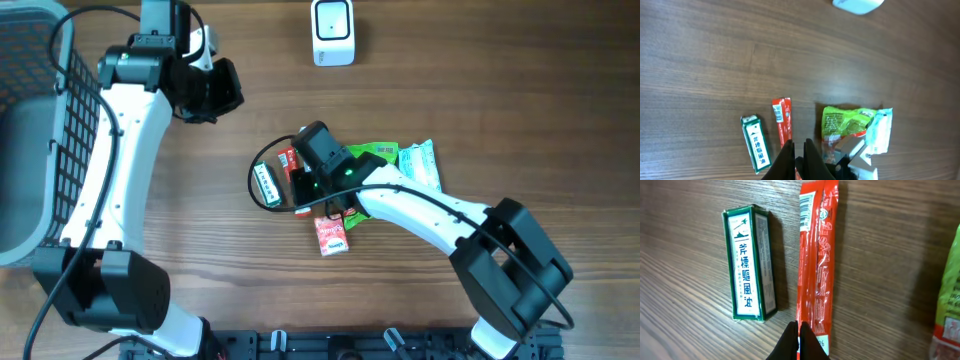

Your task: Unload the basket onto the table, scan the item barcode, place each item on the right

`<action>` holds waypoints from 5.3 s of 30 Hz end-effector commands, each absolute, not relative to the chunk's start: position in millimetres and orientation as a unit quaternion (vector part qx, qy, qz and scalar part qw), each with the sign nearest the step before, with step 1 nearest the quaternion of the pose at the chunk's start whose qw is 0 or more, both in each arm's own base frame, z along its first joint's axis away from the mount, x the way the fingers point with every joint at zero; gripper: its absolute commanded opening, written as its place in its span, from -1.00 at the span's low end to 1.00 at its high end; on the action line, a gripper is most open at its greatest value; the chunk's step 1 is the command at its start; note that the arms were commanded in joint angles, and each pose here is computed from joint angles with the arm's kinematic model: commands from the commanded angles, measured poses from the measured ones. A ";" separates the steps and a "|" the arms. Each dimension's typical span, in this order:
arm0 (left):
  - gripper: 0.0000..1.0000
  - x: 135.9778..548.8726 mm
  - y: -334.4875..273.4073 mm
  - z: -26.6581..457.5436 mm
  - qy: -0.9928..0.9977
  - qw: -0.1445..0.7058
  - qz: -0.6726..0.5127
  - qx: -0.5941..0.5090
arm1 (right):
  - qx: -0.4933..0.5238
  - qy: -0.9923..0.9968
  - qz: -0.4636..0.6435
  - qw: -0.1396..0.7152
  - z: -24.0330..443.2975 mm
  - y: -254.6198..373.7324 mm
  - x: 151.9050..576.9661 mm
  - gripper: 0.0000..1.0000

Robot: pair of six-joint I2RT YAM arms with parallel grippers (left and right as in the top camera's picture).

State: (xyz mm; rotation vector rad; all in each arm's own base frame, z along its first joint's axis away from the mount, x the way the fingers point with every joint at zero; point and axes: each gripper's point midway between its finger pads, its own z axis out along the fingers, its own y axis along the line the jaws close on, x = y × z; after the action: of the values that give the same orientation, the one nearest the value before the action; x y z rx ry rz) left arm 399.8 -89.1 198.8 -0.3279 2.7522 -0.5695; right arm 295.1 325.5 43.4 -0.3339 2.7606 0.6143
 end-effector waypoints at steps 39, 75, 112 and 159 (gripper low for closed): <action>1.00 401.0 -40.9 136.3 0.975 0.174 -0.022 -0.136 | -0.187 0.977 0.088 0.047 61.3 244.2 242.1 0.12; 1.00 401.0 -40.9 136.3 0.975 0.174 -0.022 -0.136 | -0.055 0.987 -0.083 0.123 34.7 56.8 340.0 0.06; 1.00 401.0 -40.9 136.3 0.975 0.174 -0.022 -0.136 | -0.011 0.989 0.135 0.065 28.0 54.5 340.7 -0.91; 1.00 401.0 -40.9 136.3 0.975 0.174 -0.022 -0.136 | -0.347 0.742 -0.260 0.511 270.1 218.6 511.4 -0.91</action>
State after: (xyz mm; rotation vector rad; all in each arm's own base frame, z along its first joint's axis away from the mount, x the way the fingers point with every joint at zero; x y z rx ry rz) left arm 401.5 -43.8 140.5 -0.3865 2.7580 -0.0850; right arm 490.3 217.8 283.5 -0.7274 1.8552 -0.3960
